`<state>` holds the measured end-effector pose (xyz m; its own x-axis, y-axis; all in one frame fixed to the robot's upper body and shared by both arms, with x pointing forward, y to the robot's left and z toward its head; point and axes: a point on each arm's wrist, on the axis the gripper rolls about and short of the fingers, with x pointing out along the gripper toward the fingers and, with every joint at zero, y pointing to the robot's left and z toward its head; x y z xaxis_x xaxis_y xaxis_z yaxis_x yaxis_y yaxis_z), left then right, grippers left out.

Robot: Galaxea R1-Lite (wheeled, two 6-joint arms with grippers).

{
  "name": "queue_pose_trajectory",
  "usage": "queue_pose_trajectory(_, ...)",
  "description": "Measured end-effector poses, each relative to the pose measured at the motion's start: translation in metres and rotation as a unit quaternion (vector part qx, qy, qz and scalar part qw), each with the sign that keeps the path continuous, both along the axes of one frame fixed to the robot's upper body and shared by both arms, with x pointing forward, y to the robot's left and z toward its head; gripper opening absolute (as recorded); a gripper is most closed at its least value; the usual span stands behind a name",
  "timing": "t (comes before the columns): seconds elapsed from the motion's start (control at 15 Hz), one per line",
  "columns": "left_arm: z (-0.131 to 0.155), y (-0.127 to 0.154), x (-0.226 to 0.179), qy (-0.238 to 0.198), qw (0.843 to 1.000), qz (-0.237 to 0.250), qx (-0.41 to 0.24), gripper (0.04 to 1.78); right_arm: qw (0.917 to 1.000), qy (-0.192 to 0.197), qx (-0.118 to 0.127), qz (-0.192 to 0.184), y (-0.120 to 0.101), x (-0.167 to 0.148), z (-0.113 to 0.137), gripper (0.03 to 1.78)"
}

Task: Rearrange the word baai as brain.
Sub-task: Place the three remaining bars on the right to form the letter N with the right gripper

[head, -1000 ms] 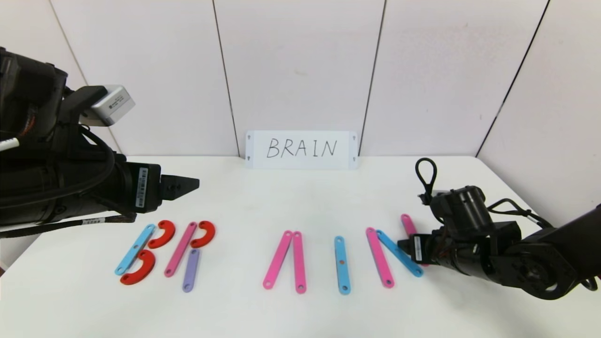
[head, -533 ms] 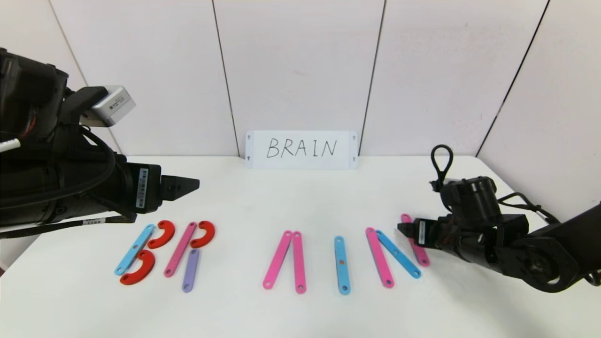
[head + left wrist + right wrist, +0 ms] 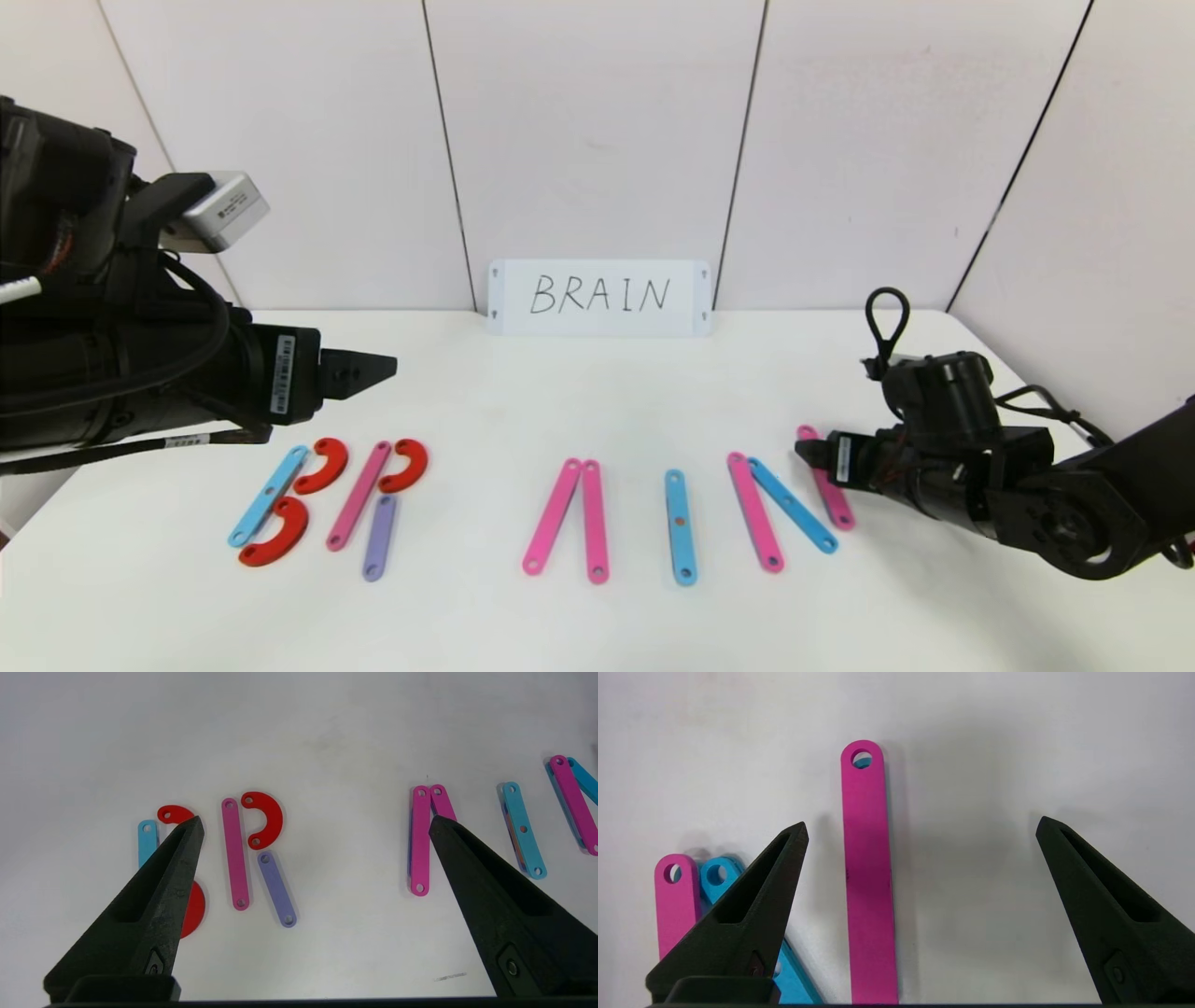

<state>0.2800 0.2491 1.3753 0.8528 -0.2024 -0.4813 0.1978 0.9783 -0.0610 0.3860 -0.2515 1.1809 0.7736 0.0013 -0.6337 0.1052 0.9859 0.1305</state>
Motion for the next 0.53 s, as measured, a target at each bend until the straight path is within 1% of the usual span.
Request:
queue_pose_trajectory(0.13, 0.000, 0.000, 0.000, 0.001, 1.000, 0.000, 0.000, 1.69, 1.0000, 0.004, 0.008, 0.001, 0.003, 0.001, -0.002, 1.70)
queue_pose_trajectory(0.27, -0.001, 0.000, 0.000, 0.001, 1.000, 0.000, 0.001, 1.69, 0.9997, 0.003, 0.024, 0.003, 0.011, -0.001, -0.002, 1.70)
queue_pose_trajectory(0.4, -0.001, -0.001, 0.000, 0.001, 1.000, -0.002, 0.001, 1.69, 0.9995, 0.001, 0.031, 0.005, 0.015, -0.002, -0.001, 1.70)
queue_pose_trajectory(0.53, -0.001, -0.001, 0.000, 0.002, 1.000, -0.002, 0.001, 1.69, 0.9994, 0.001, 0.033, 0.010, 0.019, -0.004, 0.000, 1.70)
